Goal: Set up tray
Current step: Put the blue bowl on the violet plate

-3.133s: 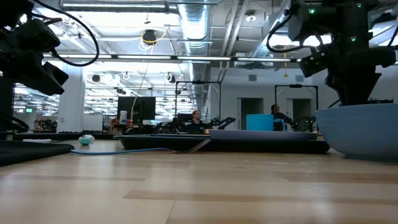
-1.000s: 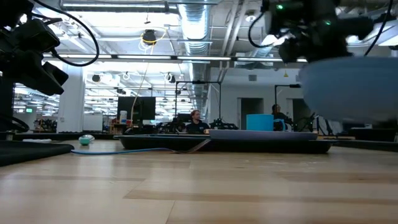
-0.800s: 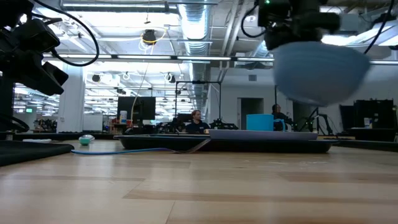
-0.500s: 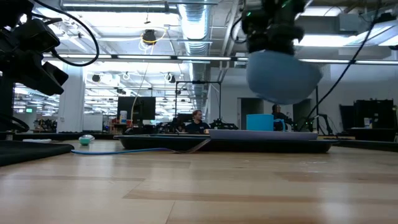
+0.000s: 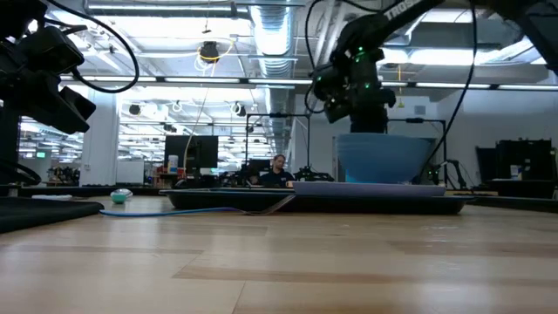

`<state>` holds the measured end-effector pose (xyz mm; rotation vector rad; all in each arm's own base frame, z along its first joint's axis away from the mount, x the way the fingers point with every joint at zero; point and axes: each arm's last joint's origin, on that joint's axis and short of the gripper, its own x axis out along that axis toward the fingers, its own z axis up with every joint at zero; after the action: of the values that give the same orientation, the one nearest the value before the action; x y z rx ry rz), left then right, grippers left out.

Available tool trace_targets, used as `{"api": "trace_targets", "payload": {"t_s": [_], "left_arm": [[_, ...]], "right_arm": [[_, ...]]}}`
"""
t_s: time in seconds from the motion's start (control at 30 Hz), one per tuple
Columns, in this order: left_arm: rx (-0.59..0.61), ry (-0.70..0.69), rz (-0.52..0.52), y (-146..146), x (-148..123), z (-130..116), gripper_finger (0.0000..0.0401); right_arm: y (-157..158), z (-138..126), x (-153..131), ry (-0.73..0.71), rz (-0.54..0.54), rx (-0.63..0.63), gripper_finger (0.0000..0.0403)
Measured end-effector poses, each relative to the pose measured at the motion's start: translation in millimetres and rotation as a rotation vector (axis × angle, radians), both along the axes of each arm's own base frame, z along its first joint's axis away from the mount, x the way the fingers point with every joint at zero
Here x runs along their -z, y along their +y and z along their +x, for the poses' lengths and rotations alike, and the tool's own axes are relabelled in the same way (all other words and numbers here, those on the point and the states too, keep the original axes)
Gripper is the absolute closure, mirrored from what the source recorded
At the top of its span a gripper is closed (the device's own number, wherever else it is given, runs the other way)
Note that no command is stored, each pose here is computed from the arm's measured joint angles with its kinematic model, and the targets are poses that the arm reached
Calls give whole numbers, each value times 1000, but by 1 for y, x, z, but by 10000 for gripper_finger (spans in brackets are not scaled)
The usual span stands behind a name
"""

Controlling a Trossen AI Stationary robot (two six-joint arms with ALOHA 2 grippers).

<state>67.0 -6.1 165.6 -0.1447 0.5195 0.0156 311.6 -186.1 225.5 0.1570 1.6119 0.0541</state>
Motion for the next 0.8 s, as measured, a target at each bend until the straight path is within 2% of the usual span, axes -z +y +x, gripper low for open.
{"api": "trace_targets", "payload": {"t_s": [0.3,0.8], "left_arm": [[0,0,0,0,0,0,401],[0,-1,0,0,0,0,401]], "right_arm": [[-2,6,12,36,-27,-59,401],[-4,7,12,17,-42,-23,401]]}}
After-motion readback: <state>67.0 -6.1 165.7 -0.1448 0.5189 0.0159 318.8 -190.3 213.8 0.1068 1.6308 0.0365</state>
